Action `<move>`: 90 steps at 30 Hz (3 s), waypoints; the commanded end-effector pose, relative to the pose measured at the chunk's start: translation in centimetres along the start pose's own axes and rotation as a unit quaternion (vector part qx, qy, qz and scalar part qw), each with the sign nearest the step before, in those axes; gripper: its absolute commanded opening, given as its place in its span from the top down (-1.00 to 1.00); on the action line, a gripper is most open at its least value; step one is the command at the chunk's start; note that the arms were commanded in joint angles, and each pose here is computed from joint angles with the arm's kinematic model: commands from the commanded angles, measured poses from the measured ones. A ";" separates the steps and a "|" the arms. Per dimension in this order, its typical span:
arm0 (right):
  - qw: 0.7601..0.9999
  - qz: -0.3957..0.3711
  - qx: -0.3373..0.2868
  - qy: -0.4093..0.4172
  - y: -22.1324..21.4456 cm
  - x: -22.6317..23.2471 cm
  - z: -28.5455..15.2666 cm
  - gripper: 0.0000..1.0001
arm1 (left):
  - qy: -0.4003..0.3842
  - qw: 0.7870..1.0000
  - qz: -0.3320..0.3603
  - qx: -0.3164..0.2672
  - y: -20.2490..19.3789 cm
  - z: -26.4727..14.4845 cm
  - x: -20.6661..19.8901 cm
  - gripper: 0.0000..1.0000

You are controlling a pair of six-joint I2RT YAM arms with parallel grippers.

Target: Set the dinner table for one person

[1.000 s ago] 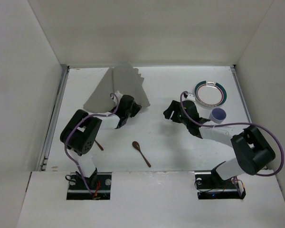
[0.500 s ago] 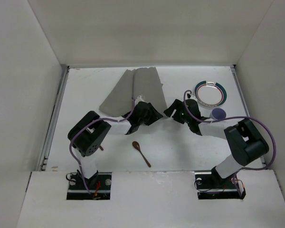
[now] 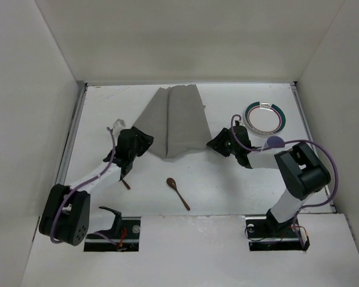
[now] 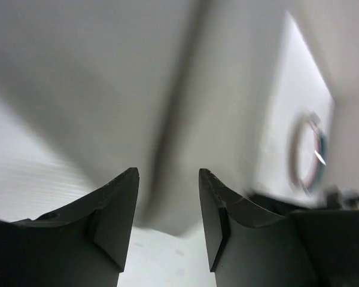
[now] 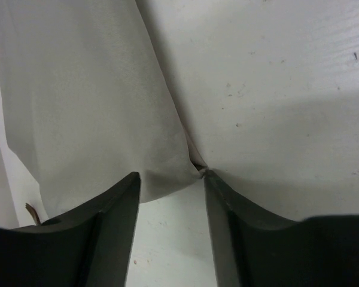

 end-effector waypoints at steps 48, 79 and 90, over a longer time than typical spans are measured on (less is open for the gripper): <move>0.988 0.013 -0.124 -0.089 0.9 -2.4 -10.8 0.97 | 0.154 0.967 -0.056 -0.196 5.6 2.5 9.3 0.91; 0.978 -0.081 -0.107 -0.160 -0.4 -2.0 -17.3 -0.06 | 0.152 0.972 0.095 -0.151 4.7 -4.1 3.3 0.04; 0.979 -0.131 -0.066 -0.143 -0.3 -0.3 -9.5 0.74 | 0.118 0.978 0.168 -0.040 5.2 6.5 -3.0 0.01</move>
Point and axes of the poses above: each gripper's point midway between its finger pads, its own z axis out along the fingers, its own x axis along the line the jaws close on, y = z × x, the point moved 9 cm from there along -z, back along the fingers, and after that the axes turned 6 degrees about -z, right-handed, at the moved point
